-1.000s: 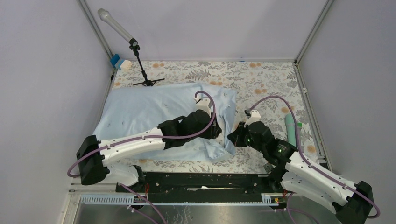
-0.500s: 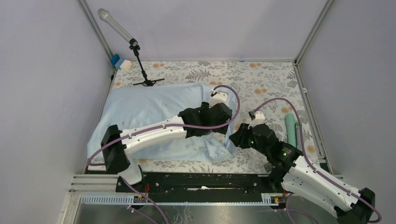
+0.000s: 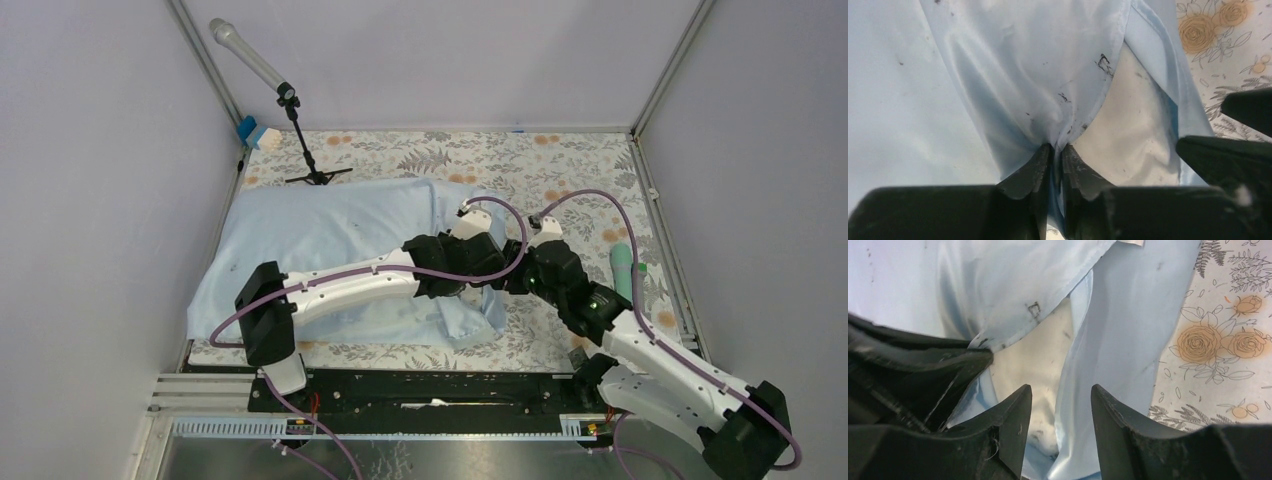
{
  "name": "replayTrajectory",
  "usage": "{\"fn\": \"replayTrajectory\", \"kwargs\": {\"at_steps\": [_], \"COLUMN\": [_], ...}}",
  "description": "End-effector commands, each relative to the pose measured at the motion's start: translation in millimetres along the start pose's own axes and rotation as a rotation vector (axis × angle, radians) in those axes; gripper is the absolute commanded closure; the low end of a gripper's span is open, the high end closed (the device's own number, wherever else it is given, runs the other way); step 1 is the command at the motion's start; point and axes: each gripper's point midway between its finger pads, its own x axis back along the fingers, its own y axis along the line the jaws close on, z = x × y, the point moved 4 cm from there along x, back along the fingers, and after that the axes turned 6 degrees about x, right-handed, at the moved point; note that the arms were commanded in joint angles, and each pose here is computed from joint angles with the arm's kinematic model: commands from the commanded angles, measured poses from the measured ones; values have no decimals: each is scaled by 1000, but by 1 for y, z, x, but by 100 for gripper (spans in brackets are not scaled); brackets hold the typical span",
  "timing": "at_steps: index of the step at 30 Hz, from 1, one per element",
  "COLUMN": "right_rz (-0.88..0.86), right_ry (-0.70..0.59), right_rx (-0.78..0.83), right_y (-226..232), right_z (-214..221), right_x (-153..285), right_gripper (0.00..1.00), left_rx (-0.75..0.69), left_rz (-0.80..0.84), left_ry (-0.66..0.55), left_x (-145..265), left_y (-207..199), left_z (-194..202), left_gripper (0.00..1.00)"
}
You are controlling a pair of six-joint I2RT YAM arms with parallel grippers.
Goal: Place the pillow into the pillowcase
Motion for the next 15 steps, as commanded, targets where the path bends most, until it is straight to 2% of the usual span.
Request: {"fn": "replayTrajectory", "kwargs": {"at_steps": [1,4,6,8,10,11,15], "right_rz": [-80,-107,-115,-123,-137,-143,-168], "right_ry": [-68,-61,-45,-40,-45,-48,-92], "right_rx": [-25,-32,-41,-54,-65,-68,-83], "right_y": [14,15,16,17,21,22,32], "right_z": [-30,-33,-31,-32,-34,-36,-53], "right_x": [-12,-23,-30,-34,-34,-33,-21], "right_gripper": [45,45,50,66,91,100,100], "left_rx": [25,46,66,88,117,134,214], "left_rz": [-14,10,36,65,107,134,301], "left_ry": [-66,-82,-92,-109,-126,-136,-171], "left_x": [6,11,16,23,31,36,62], "left_y": [8,8,7,6,5,4,-4], "left_z": [-16,-22,-27,-35,-46,-52,-82], "left_gripper": [90,93,100,100,100,100,100]}}
